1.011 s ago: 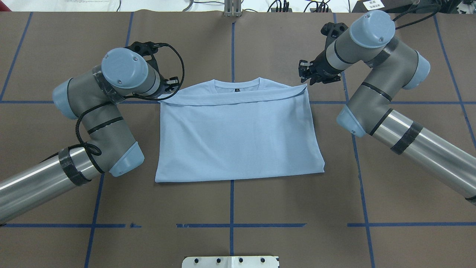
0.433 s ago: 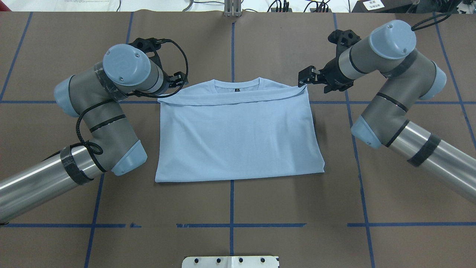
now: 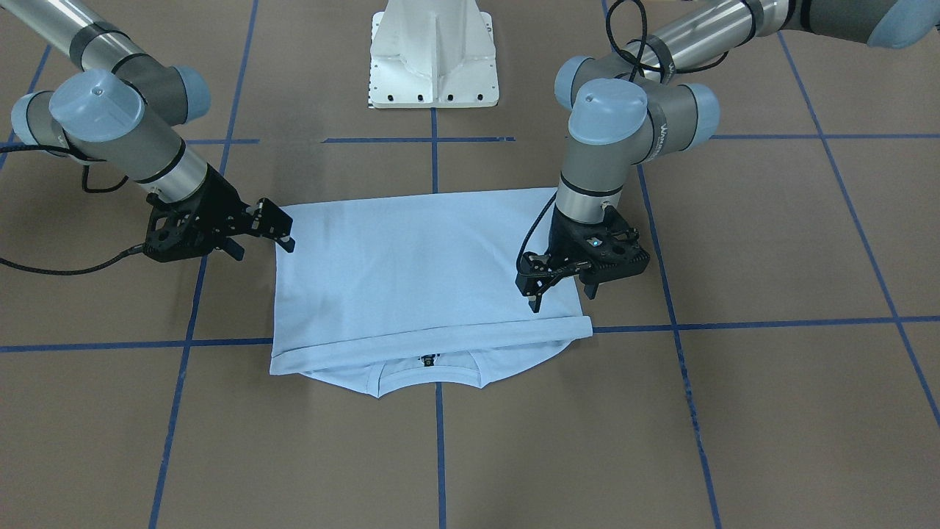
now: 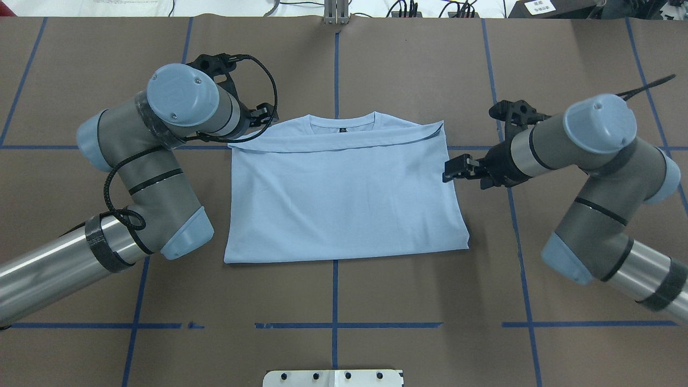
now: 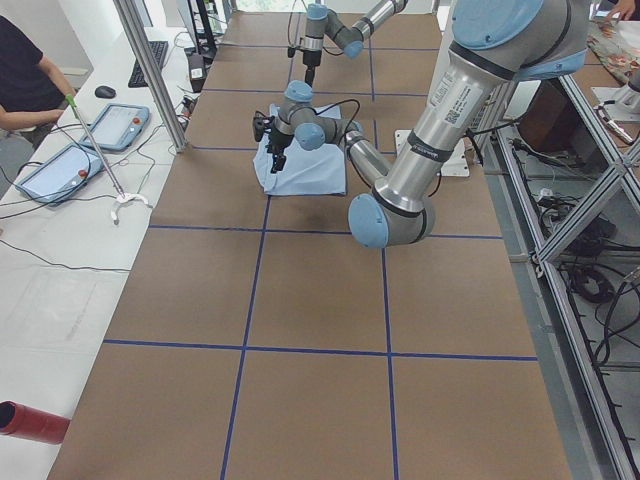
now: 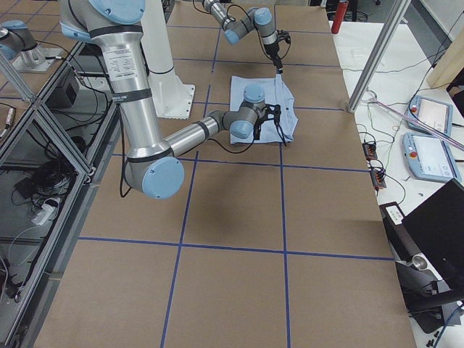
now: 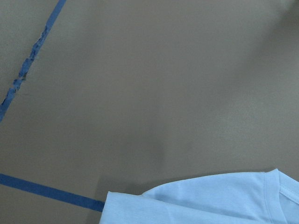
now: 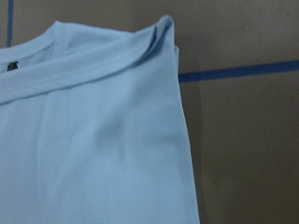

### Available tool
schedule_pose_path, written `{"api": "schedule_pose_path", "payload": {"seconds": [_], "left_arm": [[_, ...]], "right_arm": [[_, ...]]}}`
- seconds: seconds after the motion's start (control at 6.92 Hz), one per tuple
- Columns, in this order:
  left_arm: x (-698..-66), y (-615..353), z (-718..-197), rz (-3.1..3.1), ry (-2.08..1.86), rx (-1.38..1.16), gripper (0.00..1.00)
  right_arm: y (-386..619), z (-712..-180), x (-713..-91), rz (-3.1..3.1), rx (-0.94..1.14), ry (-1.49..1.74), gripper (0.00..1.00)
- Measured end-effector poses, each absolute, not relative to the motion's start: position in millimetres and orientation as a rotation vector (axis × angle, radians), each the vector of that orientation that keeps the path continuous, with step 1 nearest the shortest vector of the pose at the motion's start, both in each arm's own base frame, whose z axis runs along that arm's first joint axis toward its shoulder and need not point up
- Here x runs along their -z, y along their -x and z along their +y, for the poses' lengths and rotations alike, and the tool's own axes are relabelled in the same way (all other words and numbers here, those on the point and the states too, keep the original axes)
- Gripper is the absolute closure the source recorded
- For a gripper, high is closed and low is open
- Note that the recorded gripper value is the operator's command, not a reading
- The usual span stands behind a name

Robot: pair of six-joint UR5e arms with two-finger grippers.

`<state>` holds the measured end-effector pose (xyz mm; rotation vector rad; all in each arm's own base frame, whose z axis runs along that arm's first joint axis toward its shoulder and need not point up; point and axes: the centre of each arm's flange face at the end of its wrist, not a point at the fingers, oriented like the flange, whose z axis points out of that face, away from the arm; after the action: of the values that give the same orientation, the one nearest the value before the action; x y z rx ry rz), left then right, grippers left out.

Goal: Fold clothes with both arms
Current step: 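Grasp the folded shirt edge with the right gripper and drag it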

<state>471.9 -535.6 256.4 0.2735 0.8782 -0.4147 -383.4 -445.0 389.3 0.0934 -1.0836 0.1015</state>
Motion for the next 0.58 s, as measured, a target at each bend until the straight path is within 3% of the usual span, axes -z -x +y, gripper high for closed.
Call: {"api": "schedule_pose_path", "payload": {"seconds": [0.14, 0.29, 0.58], "left_arm": [[-254.8, -472.9, -532.5, 0.883, -0.272, 0.413, 0.00], [-255.1, -474.3, -530.4, 0.884, -0.270, 0.411, 0.00], [-255.9, -476.4, -527.9, 0.885, -0.268, 0.407, 0.00]], "right_arm": [[392.3, -416.9, -402.0, -1.057, -0.082, -0.092, 0.04], [408.5, -396.8, -410.5, -1.032, -0.062, -0.100, 0.17], [426.3, -379.6, -415.7, -1.015, -0.038, -0.102, 1.00]]}}
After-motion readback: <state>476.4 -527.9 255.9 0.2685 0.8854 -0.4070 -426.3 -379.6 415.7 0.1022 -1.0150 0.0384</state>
